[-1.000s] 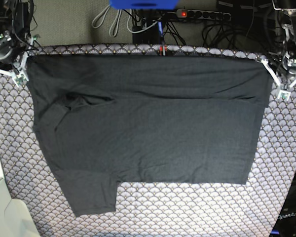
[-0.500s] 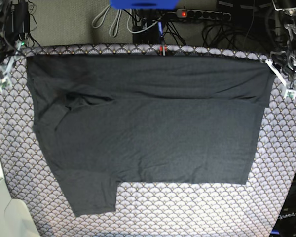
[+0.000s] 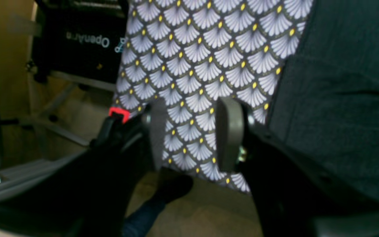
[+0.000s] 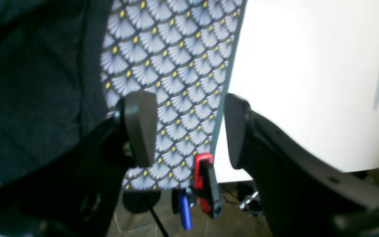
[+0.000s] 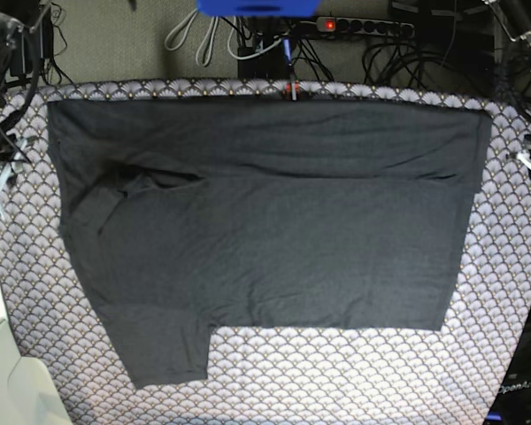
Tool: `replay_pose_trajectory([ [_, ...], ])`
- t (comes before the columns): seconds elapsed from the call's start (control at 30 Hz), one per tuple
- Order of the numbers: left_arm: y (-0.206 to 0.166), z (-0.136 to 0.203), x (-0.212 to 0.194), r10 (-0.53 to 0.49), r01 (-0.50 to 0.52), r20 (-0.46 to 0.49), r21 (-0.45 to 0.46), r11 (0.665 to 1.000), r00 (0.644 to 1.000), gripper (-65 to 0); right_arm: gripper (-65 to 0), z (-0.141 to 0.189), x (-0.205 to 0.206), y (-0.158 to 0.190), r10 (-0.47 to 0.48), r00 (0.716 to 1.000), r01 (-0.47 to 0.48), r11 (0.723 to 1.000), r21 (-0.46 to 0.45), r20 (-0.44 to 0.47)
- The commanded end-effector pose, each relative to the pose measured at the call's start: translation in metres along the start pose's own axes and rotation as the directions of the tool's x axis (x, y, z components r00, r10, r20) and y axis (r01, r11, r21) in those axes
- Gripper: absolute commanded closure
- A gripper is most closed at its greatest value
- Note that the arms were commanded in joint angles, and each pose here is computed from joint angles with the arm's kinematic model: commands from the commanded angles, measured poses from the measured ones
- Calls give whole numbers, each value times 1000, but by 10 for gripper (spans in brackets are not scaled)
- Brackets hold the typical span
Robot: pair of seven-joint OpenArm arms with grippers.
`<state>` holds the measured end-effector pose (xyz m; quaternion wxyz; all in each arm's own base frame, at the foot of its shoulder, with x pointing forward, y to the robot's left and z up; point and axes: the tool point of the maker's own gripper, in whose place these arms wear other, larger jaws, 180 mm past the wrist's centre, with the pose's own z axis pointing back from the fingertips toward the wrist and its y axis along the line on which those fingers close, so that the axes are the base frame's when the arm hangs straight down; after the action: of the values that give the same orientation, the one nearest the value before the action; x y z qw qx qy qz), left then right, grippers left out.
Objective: Fold the T-shirt properly
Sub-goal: 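Move both grippers down along the shirt's sides toward the hem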
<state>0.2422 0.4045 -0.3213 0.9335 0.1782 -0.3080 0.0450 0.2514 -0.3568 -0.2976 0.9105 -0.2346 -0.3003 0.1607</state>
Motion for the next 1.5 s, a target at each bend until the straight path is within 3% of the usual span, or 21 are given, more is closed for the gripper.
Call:
replay_pose_trajectory([
  [0.0, 11, 6, 14, -10, 8, 41, 29, 1000, 999, -247, -336, 2, 21, -17, 6, 998, -4, 999, -40, 58],
  [0.2, 7, 2, 46, 57, -59, 118, 13, 998, 991, -247, -336, -52, 63, -11, -28, 998, 23, 997, 74, 64],
  [0.33, 7, -5, 89, 140, -138, 201, -23, 990, 970, -247, -336, -88, 94, -4, -66, 996, 54, 985, 167, 67],
  [0.47, 2, -33, 134, 237, -216, 272, -104, 971, 933, -245, -336, -104, 135, -2, -90, 990, 63, 973, 221, 113],
  [0.7, -31, -103, 184, 267, -236, 321, -132, 963, 909, -244, -336, -119, 182, 14, -93, 978, 34, 954, 299, 186],
  [0.77, -38, -112, 198, 292, -256, 356, -147, 955, 888, -243, -336, -124, 184, 17, -115, 974, 49, 946, 320, 193],
  [0.93, -35, -121, 213, 357, -328, 425, -143, 934, 832, -242, -336, -133, 202, 38, -209, 939, 89, 915, 393, 274],
  [1.13, -64, -120, 223, 369, -318, 482, -186, 930, 795, -242, -336, -155, 194, 33, -366, 881, 248, 897, 366, 299],
  [1.37, -72, -121, 224, 377, -319, 473, -200, 926, 797, -242, -337, -169, 194, 24, -459, 832, 346, 868, 357, 311],
  [1.47, -76, -125, 214, 376, -320, 425, -201, 926, 823, -242, -337, -173, 192, 28, -482, 821, 367, 855, 365, 304],
])
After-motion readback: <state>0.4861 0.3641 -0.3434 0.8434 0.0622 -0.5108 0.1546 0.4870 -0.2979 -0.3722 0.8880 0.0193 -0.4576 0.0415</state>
